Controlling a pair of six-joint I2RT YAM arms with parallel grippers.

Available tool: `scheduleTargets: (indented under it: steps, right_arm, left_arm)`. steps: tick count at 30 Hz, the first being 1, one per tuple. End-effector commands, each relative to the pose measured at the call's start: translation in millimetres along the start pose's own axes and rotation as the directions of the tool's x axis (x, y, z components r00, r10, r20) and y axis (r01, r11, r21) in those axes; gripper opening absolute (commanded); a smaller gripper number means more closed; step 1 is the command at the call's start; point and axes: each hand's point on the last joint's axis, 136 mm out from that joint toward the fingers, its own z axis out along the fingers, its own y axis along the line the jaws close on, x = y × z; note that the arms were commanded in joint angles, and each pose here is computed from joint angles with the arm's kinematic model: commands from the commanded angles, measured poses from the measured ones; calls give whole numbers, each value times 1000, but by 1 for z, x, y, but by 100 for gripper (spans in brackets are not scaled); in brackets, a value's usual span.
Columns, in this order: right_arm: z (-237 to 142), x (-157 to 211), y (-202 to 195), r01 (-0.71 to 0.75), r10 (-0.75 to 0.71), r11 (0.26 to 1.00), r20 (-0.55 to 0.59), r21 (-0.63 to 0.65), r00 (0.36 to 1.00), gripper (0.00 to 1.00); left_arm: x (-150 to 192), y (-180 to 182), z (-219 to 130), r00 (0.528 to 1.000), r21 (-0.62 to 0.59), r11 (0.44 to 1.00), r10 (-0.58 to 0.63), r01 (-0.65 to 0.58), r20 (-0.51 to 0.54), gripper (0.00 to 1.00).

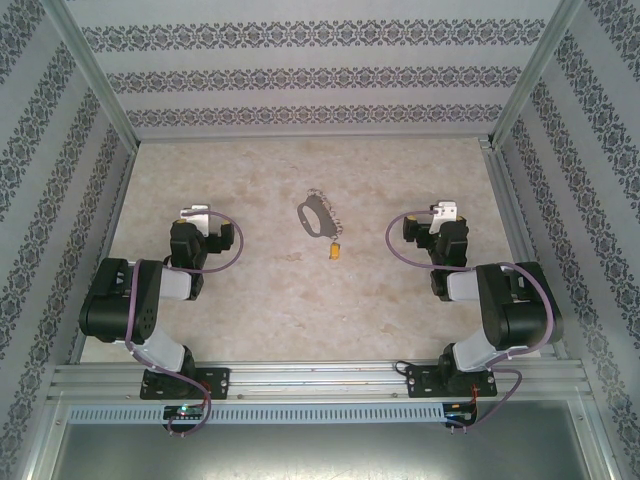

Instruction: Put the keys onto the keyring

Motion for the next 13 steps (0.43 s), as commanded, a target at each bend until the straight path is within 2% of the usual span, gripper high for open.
scheduleTargets:
  steps: [1, 13]
  right_arm:
    - [-1, -11, -3, -10, 10, 1000, 34, 3, 999, 98]
    - [-1, -11, 0, -5, 5, 1000, 33, -14, 999, 98]
  left_arm:
    - [-2, 2, -1, 1000, 1, 1000, -18, 18, 1, 100]
    - [-2, 2, -1, 1000, 2, 1000, -18, 18, 2, 100]
